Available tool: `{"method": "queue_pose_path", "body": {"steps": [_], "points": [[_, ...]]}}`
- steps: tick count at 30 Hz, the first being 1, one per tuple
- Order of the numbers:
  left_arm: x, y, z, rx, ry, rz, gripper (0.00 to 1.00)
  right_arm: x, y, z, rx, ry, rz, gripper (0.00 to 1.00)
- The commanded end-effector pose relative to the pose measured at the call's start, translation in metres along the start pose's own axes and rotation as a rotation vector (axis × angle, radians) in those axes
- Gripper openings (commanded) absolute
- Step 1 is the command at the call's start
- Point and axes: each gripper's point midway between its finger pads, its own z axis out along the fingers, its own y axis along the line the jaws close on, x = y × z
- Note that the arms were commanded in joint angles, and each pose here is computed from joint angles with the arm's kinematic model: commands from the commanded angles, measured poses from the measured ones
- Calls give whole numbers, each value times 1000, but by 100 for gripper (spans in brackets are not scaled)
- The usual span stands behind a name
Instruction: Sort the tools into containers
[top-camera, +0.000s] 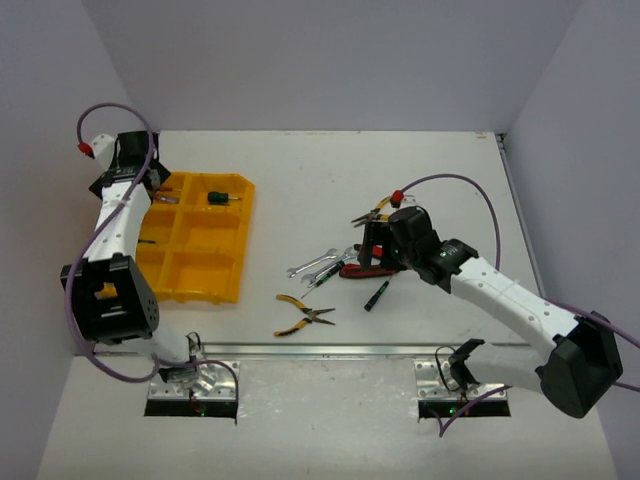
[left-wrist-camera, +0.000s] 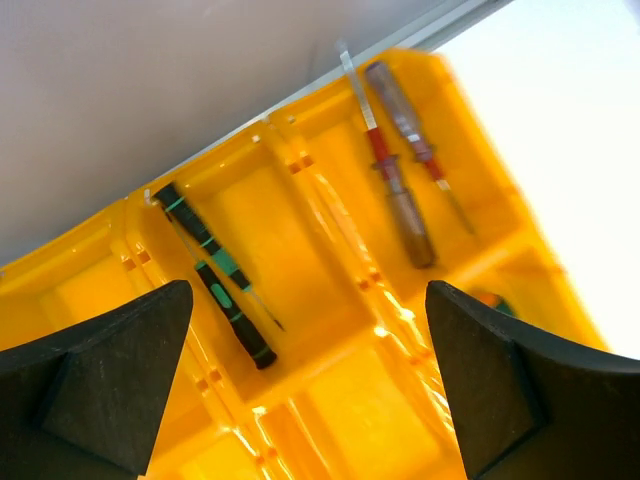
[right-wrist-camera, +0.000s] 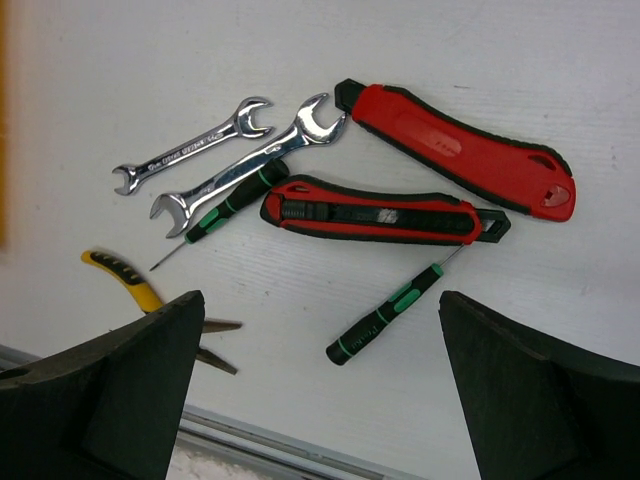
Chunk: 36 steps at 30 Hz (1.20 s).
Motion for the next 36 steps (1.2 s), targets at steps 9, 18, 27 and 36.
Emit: {"method": "queue_pose_path", "body": {"steps": [9, 18, 27, 36], "points": [[-10, -30, -149, 656, -77, -105, 100, 22, -49, 13, 298, -3, 237, 83], [43, -40, -183, 813, -38, -22, 100, 91, -63, 37, 450, 164, 321, 68], [60, -45, -187, 880, 1, 9, 100, 136, -64, 62, 504, 279, 363, 29], [95, -64, -208, 1057, 136, 44, 100, 117, -52, 43, 466, 209, 374, 0]]}}
